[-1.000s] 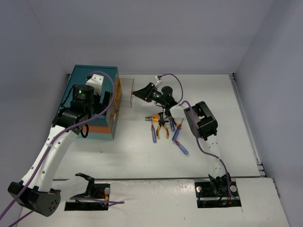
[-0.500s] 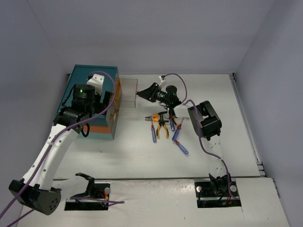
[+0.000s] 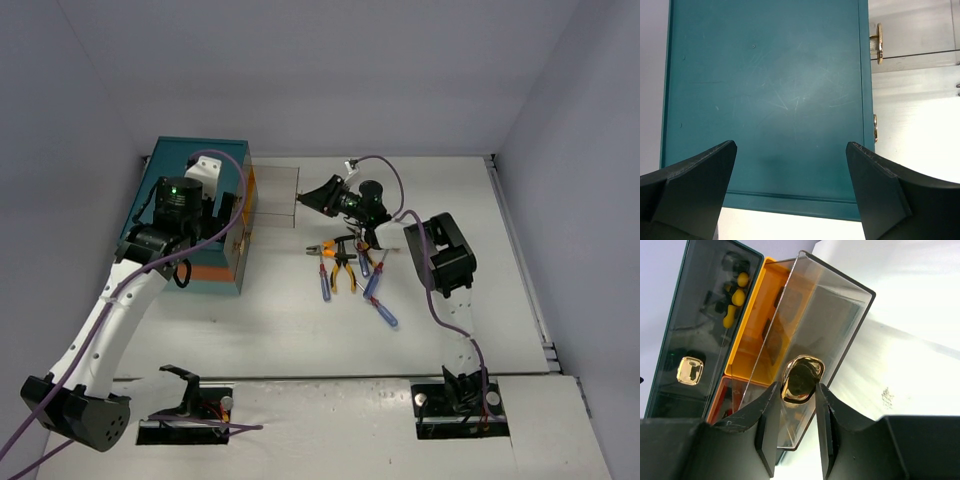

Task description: Sort the tools into containers

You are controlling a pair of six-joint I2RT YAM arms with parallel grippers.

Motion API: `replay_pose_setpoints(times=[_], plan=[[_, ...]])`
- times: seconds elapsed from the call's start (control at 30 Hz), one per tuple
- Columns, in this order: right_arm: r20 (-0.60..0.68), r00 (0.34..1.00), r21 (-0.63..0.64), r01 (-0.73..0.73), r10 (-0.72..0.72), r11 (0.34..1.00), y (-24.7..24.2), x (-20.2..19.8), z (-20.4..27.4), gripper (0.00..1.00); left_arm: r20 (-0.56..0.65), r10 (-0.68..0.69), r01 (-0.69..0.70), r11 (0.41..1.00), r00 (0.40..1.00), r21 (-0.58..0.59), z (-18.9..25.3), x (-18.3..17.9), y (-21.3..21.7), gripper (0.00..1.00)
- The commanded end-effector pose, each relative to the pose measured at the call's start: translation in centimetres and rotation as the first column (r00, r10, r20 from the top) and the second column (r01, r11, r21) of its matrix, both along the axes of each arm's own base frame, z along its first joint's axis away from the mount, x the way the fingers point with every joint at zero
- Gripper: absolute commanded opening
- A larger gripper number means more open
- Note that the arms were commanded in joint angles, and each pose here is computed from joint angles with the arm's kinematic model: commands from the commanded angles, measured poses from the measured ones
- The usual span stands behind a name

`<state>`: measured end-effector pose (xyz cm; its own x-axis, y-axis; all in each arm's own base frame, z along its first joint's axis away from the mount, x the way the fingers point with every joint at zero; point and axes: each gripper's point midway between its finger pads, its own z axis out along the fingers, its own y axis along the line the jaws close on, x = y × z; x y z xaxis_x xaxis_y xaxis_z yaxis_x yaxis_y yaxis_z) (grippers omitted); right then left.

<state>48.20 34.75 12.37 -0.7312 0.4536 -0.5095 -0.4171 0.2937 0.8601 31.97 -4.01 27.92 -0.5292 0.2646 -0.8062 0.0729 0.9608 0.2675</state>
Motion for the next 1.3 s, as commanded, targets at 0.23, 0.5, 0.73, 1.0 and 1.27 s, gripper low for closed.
replay_pose_setpoints(times=[0.23,0.5,0.73,1.0,1.27], plan=[[0.192,0.979,0.004,0.070,-0.069,0.998,-2.8,1.4,6.7,0.34,0.101,0.008,-0.005,0.999,0.995,-0.033,3.0,1.1,-0.4,0.89],[0.156,0.973,-0.212,0.200,-0.168,0.957,-6.6,2.2,4.9,0.63,0.133,-0.006,0.013,0.998,0.991,-0.053,4.3,0.6,-0.5,0.89],[0.143,0.910,-0.603,0.392,-0.389,0.695,-15.0,0.0,3.0,0.63,0.172,-0.016,0.029,0.997,0.985,-0.072,5.9,-0.2,-0.5,0.89],[0.061,0.838,-0.849,0.329,-0.542,0.413,-20.8,-8.3,-1.6,0.63,0.184,-0.016,0.038,0.992,0.983,-0.118,6.8,-1.7,-0.6,0.89],[-0.079,0.823,-0.893,0.193,-0.562,0.408,-18.8,-16.4,-7.0,0.60,0.159,-0.031,0.049,0.993,0.987,-0.110,5.8,-2.5,-0.6,0.89]])
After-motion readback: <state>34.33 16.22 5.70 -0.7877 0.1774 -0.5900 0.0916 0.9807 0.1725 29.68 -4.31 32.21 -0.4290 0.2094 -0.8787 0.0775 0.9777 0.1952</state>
